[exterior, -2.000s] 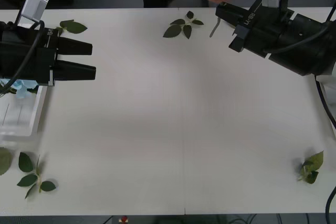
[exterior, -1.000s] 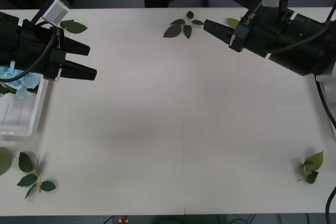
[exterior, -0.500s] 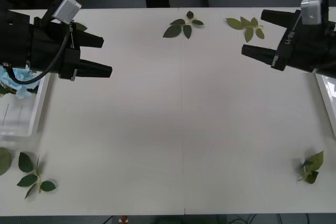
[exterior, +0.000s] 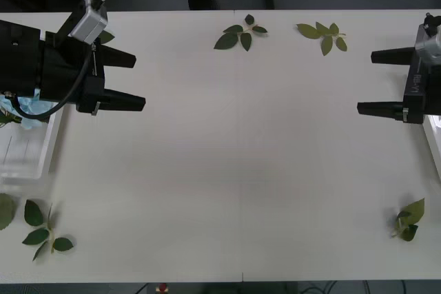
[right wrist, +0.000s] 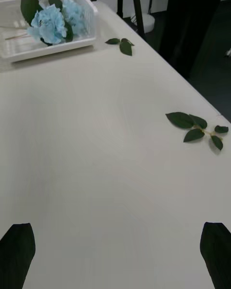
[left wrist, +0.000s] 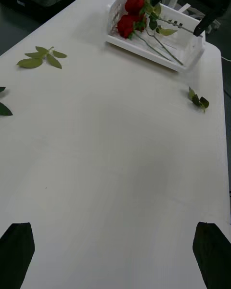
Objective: Place the red flowers into the right box and the blue flowers into the left box. If a person shows an open palm, hand one flower to the person first, then continue sorting.
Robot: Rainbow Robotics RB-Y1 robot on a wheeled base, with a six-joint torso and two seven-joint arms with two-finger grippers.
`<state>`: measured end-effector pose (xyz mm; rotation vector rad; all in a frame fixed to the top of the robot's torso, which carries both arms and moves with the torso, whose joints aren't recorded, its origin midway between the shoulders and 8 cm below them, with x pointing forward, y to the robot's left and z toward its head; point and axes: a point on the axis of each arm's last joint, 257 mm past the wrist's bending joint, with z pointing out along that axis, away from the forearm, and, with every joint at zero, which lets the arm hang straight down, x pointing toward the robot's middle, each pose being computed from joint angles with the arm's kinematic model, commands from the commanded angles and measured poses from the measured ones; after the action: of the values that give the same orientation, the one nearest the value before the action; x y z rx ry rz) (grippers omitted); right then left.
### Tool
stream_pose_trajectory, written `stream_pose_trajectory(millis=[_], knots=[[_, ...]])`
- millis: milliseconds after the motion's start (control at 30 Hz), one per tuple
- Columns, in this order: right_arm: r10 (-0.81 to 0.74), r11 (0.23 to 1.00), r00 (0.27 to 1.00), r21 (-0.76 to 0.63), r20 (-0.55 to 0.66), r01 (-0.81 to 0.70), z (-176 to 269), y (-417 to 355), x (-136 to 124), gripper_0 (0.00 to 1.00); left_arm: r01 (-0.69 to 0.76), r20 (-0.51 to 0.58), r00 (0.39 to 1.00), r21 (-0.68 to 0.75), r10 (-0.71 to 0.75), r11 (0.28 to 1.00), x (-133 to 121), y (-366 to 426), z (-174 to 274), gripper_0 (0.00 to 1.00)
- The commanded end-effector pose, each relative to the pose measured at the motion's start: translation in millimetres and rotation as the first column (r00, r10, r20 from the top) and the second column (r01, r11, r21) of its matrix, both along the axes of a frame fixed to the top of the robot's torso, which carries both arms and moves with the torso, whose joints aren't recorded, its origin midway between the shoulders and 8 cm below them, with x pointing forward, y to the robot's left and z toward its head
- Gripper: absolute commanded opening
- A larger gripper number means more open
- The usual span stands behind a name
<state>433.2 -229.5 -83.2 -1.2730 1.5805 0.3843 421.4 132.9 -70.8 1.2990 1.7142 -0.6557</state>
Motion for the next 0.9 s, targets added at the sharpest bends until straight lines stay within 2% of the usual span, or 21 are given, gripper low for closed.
stream_pose_trajectory(millis=[33,267,533,900], knots=[[0.002,0.994,1.000,-0.110,0.020,0.000,3.7,-21.6,-4.9,1.00,0.019,0.036,0.999,-0.007,-0.019,1.000,-4.9,-5.6,8.5,0.96],[-0.014,0.978,1.000,-0.210,-0.025,0.009,-6.3,-46.8,-12.2,1.00,0.020,0.033,0.999,-0.005,-0.019,1.000,-5.6,-4.8,7.5,0.96],[-0.022,0.974,0.997,-0.227,-0.080,0.003,-11.9,-64.0,-15.1,1.00,0.017,0.027,0.999,-0.005,-0.017,1.000,-6.1,-4.1,5.7,0.96],[-0.012,0.973,0.998,-0.232,-0.065,-0.003,1.6,-70.2,-18.5,1.00,0.015,0.022,1.000,0.007,-0.015,1.000,-7.4,1.4,4.9,0.96]])
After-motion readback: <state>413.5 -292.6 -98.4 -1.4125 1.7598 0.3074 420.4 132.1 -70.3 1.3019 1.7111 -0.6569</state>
